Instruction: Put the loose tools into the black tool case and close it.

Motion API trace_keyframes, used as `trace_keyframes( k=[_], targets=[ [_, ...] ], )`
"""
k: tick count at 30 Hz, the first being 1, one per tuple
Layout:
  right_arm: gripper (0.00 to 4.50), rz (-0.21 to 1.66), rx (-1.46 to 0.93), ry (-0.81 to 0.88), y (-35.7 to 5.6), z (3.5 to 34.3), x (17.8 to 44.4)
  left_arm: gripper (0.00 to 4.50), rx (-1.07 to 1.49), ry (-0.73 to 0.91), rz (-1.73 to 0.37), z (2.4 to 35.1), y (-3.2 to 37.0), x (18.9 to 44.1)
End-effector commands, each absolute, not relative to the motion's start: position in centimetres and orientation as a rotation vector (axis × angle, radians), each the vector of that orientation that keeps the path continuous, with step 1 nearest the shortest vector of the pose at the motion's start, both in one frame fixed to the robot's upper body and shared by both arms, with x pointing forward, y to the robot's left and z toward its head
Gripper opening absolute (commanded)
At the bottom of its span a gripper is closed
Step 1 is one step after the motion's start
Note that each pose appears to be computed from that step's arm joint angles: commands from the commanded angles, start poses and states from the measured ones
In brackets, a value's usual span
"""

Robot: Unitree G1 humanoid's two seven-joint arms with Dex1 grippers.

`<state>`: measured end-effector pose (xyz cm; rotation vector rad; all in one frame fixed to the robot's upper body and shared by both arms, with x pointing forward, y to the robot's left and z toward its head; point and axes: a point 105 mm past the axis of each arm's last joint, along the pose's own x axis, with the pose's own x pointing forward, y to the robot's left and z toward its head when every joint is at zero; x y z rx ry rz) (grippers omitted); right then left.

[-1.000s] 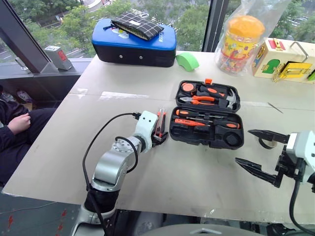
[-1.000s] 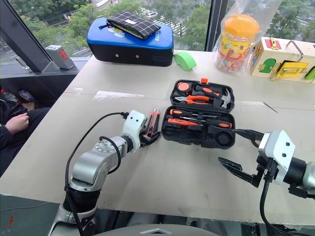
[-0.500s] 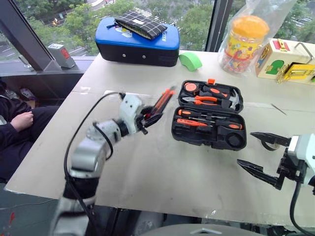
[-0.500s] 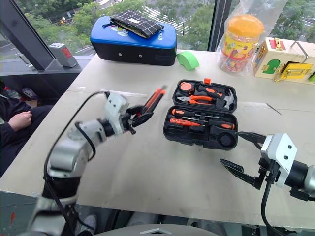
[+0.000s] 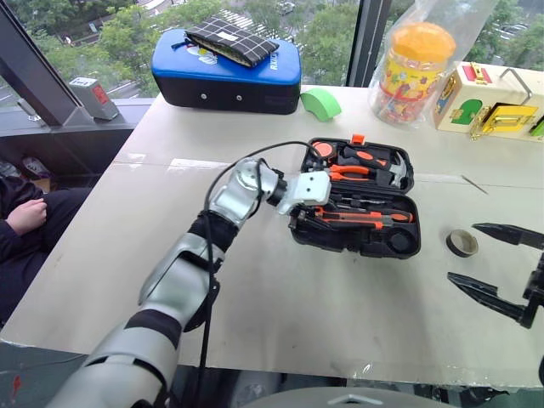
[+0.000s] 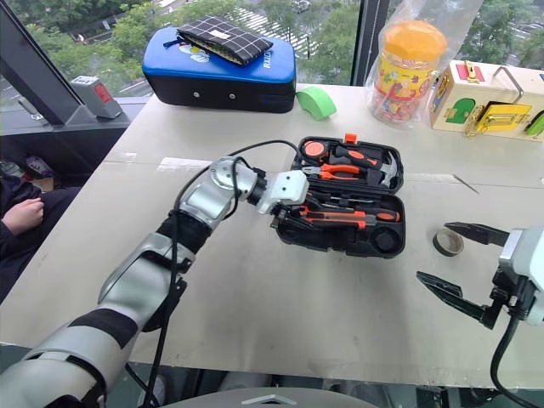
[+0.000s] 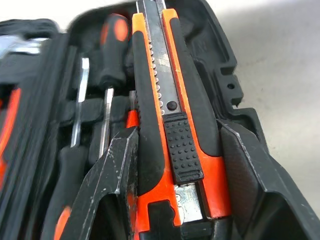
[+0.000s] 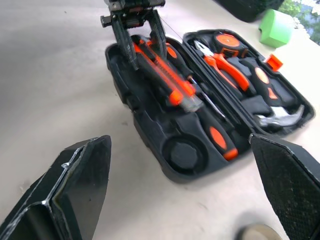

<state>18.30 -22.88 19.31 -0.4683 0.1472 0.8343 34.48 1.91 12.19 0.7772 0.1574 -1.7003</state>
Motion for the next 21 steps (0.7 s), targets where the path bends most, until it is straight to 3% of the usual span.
trace_keyframes(
  k=[1, 6, 16, 18, 21],
  targets=[
    [4.5, 0.824, -0.508, 0.12, -23.1, 20.5, 18.2, 1.68, 0.85, 0.178, -1.747, 11.7, 1.9, 34.0],
    [4.5, 0.812, -0.508, 0.124, -23.0, 20.2, 17.9, 1.68, 0.882, 0.29, -1.746, 10.4, 3.6, 33.4],
    [4.5, 0.801, -0.497, 0.117, -22.7, 19.7, 17.7, 1.68, 0.892, 0.365, -1.743, 10.5, 4.3, 33.1],
    [4.5, 0.801, -0.499, 0.117, -22.7, 19.7, 17.8, 2.7, 0.882, 0.384, -1.724, 10.6, 4.6, 33.3],
    [4.5, 0.799, -0.501, 0.117, -22.7, 19.7, 17.7, 3.86, 0.816, 0.308, -1.672, 12.6, 4.4, 34.0]
  ],
)
